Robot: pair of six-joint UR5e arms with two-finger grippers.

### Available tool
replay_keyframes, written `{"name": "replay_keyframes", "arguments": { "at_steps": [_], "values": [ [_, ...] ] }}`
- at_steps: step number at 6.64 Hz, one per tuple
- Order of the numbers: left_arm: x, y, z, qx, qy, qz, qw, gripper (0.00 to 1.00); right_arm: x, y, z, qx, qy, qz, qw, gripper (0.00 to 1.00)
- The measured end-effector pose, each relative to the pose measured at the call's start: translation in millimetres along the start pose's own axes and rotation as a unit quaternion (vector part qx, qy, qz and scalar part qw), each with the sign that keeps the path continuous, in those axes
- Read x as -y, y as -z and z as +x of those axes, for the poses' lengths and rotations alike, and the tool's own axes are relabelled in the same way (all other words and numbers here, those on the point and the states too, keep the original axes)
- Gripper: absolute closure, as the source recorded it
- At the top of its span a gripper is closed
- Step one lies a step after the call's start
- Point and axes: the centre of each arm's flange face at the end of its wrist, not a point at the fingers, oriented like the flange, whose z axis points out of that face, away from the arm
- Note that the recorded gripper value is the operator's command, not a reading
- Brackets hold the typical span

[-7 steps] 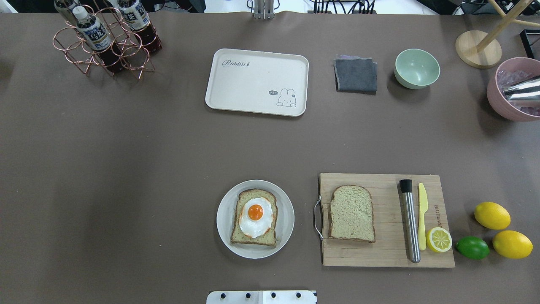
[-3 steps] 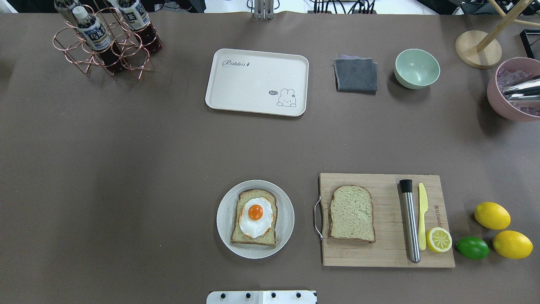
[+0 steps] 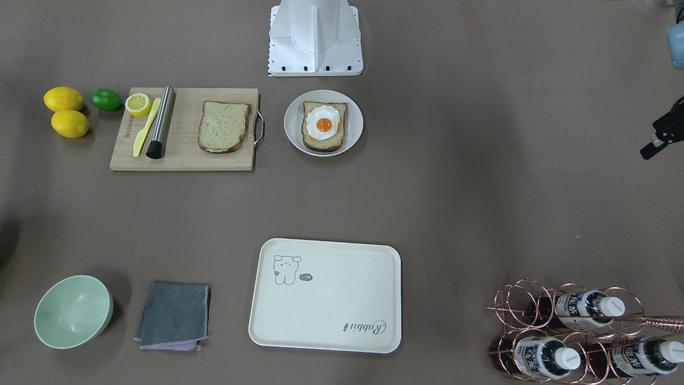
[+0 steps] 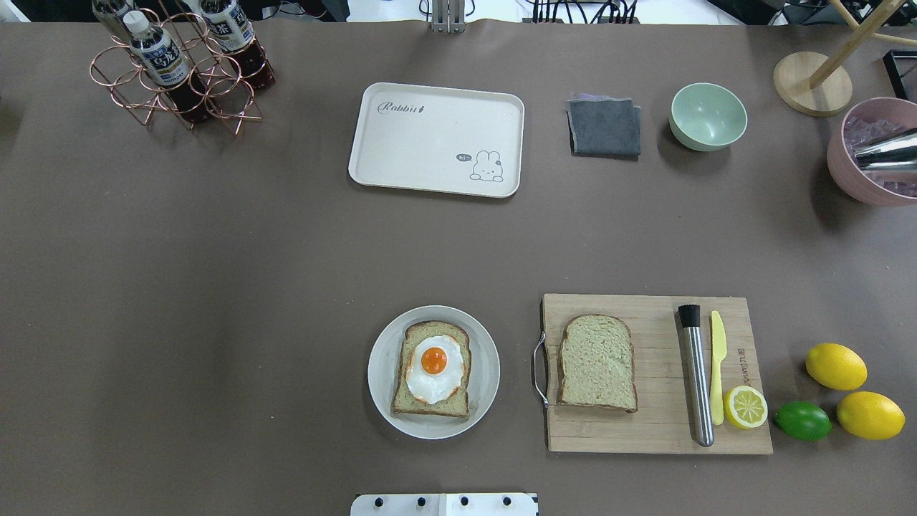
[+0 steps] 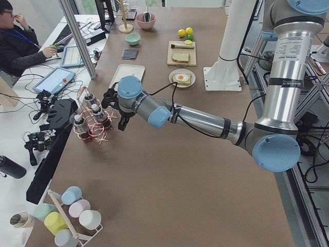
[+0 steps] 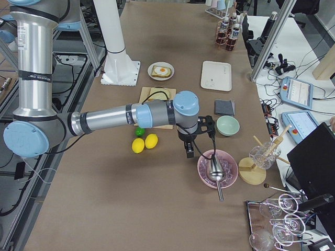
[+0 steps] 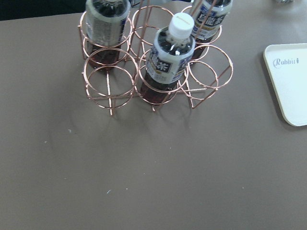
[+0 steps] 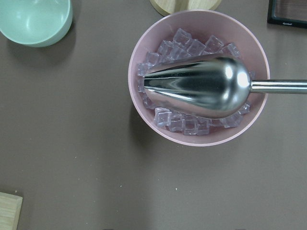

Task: Make sandwich and place on tray
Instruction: 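Move the right gripper over the board's bread while the left arm nears the tray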

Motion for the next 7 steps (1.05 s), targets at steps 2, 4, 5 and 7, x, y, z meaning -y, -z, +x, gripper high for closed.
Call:
{"name": "replay_keyframes", "arguments": {
  "at_steps": [2,4,5,7],
  "values": [
    [7.8,-55.4,80.8,0.024,0.023,-0.001,0.9994,0.02,19.0,-13.9,-58.1,0.014,-0.048,-0.006,0.9987,0.00],
    [11.6,-101.0,179.9,-0.005,0.077,-0.013,0.9969,0.02,26.6,-51.1,-135.8,0.028,-0.092,0.011,0.9953,0.00],
    [9.4,-111.9,216.9,-0.023,0.105,-0.021,0.9940,0.02,22.6,-68.8,-177.7,0.040,-0.105,0.012,0.9936,0.00],
    [-4.7,-130.7,276.9,-0.037,0.134,-0.022,0.9901,0.02,10.3,-82.8,-255.2,0.063,-0.132,0.006,0.9893,0.01]
  ]
}}
